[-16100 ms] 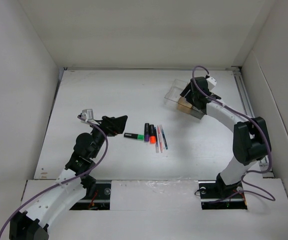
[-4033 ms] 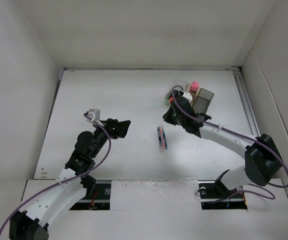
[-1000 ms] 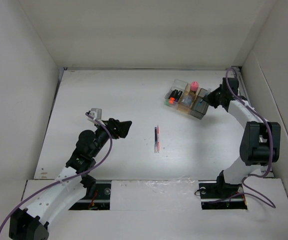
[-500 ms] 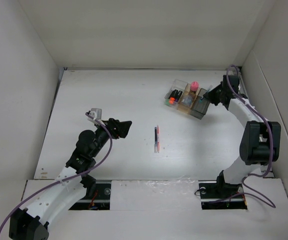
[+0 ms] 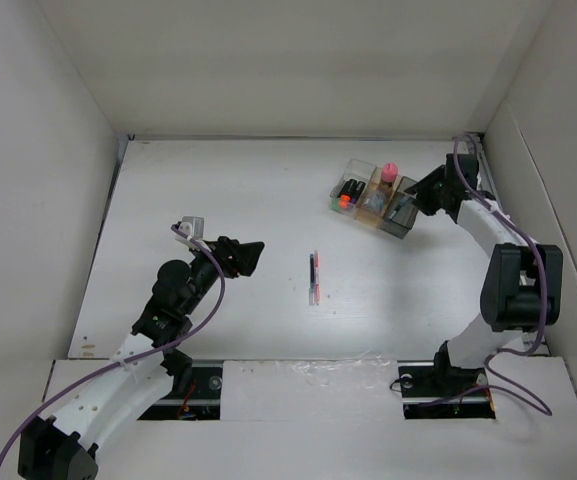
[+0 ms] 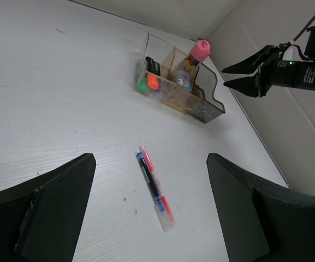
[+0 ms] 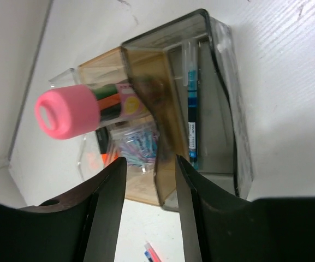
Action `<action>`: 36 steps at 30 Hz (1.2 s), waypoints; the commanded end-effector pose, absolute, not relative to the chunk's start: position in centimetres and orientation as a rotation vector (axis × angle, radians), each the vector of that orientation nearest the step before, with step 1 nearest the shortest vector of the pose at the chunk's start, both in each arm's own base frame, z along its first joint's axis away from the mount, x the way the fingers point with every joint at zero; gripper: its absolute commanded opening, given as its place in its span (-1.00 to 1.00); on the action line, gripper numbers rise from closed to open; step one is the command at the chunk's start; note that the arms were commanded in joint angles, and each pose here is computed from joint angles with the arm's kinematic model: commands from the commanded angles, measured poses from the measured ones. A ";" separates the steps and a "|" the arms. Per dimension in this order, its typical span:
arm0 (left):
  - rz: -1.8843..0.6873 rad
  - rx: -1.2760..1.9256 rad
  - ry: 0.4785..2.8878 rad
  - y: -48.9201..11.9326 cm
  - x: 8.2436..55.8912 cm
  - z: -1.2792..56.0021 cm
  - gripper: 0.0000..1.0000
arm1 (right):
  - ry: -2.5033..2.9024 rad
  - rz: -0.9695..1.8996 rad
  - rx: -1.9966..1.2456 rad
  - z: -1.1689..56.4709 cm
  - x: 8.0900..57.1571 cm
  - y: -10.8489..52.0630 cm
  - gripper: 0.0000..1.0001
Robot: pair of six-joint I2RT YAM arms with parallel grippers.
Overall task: Sort the stationery into containers
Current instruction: Place the pen in the storage box, then pick up the pen from the center of the board.
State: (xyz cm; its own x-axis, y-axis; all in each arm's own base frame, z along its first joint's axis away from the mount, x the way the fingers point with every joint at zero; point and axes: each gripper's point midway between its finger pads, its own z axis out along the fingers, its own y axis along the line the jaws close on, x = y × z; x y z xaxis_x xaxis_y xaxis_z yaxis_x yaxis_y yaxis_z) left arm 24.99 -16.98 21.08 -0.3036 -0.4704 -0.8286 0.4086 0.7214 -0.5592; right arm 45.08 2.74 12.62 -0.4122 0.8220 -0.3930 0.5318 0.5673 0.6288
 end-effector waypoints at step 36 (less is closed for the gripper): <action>-0.888 -0.038 1.580 -17.1 25.2 24.1 0.61 | 2.379 0.303 0.214 6.4 28.5 27.5 -0.41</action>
